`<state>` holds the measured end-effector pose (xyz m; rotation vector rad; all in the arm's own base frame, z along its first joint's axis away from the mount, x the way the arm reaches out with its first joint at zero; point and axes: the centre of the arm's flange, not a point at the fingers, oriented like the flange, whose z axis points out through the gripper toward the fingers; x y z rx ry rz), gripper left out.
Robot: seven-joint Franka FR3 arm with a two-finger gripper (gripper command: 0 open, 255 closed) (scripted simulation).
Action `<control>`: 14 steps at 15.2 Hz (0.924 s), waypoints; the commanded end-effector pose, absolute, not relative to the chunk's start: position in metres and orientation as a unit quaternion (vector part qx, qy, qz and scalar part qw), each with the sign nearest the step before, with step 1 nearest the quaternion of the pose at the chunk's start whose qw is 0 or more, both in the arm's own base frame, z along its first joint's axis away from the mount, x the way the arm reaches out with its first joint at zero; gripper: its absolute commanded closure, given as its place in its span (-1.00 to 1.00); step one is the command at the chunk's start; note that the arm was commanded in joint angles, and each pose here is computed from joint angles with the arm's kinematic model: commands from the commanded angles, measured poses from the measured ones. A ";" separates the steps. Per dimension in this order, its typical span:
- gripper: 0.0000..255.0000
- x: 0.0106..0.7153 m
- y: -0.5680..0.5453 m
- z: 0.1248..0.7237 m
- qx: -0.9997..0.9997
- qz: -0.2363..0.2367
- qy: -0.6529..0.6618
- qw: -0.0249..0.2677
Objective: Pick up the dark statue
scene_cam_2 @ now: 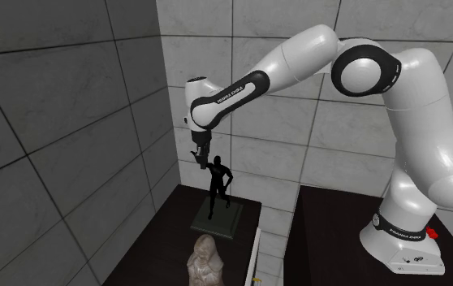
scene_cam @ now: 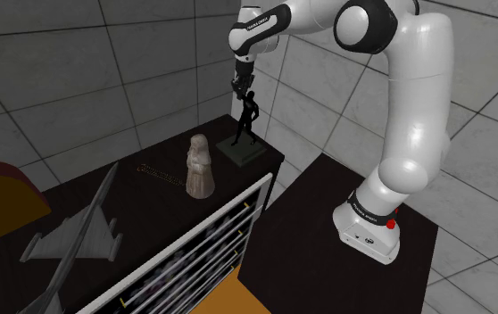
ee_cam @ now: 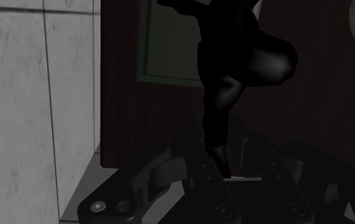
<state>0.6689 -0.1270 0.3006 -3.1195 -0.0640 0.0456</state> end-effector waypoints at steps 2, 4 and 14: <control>1.00 0.669 -0.126 0.305 -1.000 0.015 -0.020 0.011; 1.00 0.669 -0.126 0.316 -1.000 0.015 -0.020 0.011; 1.00 0.669 -0.126 0.369 -1.000 0.015 -0.020 0.011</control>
